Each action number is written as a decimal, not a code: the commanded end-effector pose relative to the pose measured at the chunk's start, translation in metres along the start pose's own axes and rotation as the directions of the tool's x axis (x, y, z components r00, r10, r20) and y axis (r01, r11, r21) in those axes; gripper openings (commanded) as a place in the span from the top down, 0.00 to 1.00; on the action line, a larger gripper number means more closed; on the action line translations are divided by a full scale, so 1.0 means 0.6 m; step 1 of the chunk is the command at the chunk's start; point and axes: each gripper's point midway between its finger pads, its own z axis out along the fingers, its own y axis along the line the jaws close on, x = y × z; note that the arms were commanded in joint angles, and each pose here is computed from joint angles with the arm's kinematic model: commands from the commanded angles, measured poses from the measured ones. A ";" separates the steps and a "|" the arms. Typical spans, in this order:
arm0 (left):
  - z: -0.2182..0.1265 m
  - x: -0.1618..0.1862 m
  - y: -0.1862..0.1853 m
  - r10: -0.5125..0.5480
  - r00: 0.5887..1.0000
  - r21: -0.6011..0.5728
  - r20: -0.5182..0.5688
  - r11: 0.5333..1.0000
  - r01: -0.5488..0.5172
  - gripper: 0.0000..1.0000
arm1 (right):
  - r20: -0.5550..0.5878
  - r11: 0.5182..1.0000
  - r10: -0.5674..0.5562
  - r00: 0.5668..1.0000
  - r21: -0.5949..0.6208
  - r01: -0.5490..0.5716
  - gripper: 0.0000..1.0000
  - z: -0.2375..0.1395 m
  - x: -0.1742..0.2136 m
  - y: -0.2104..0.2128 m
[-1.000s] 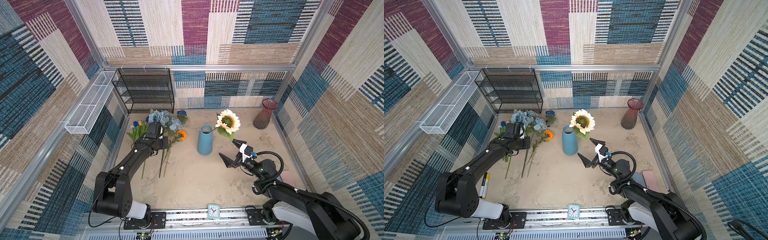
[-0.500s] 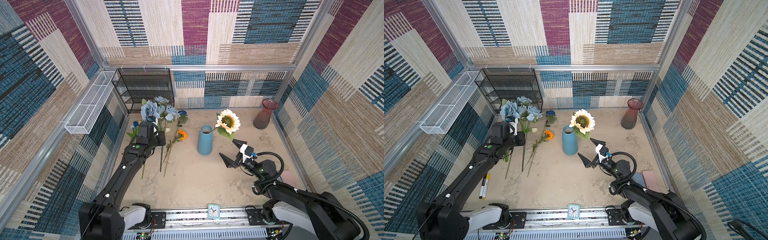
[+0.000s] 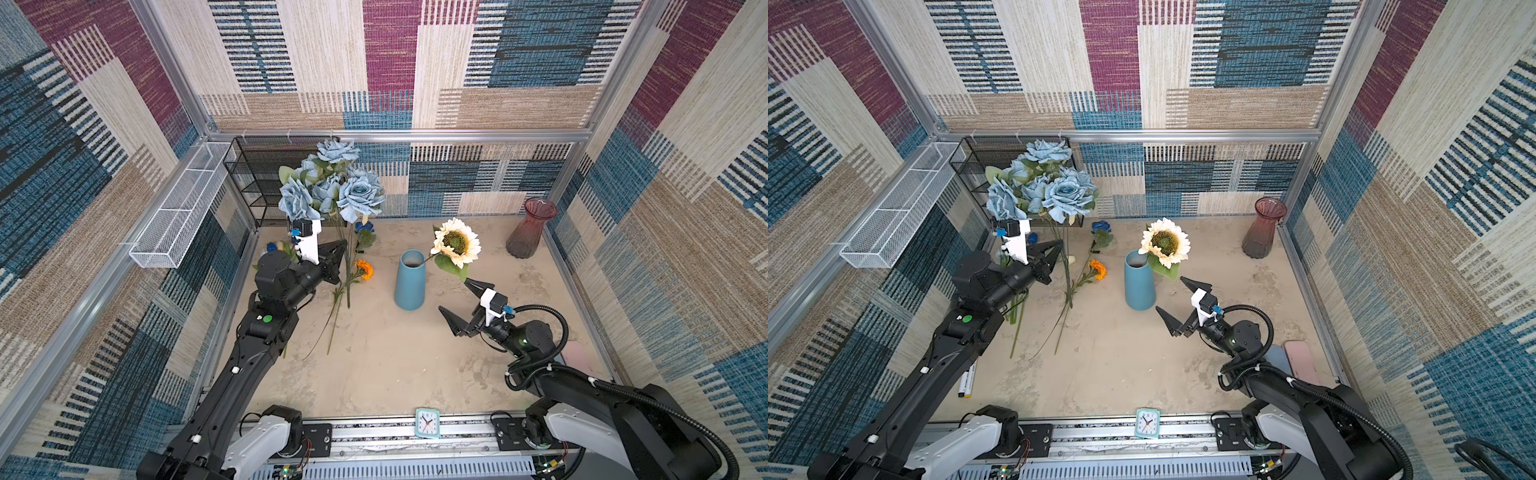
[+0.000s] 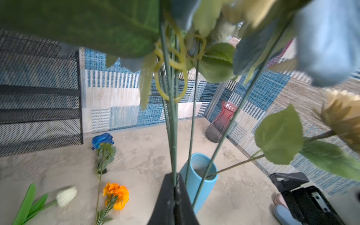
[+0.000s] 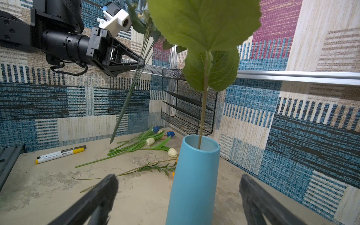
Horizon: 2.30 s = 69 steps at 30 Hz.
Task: Arrange the flowers into the vase
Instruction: 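Lift the blue roses with the left gripper and carry them over the light-blue vase, then lower the blue rose stems into the light-blue vase and open the left gripper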
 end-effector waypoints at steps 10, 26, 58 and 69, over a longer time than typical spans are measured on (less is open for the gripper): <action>0.066 -0.159 -0.121 0.011 0.964 0.246 0.264 0.966 -0.078 1.00 | 0.042 1.000 -0.013 0.999 0.007 0.013 0.00 -0.001 -0.018 -0.001; 0.197 -0.120 -0.168 -0.090 0.967 0.403 0.236 0.915 -0.013 1.00 | 0.039 1.000 -0.013 0.999 0.004 0.013 0.00 0.000 -0.017 0.000; 0.214 0.115 -0.147 0.028 0.999 0.331 0.021 0.943 -0.034 1.00 | 0.031 1.000 -0.009 0.999 -0.007 0.009 0.00 0.001 -0.013 0.002; 0.205 0.154 -0.140 0.061 0.997 0.297 -0.042 0.954 -0.046 0.84 | 0.030 1.000 -0.010 0.999 -0.001 0.010 0.00 0.001 -0.012 0.001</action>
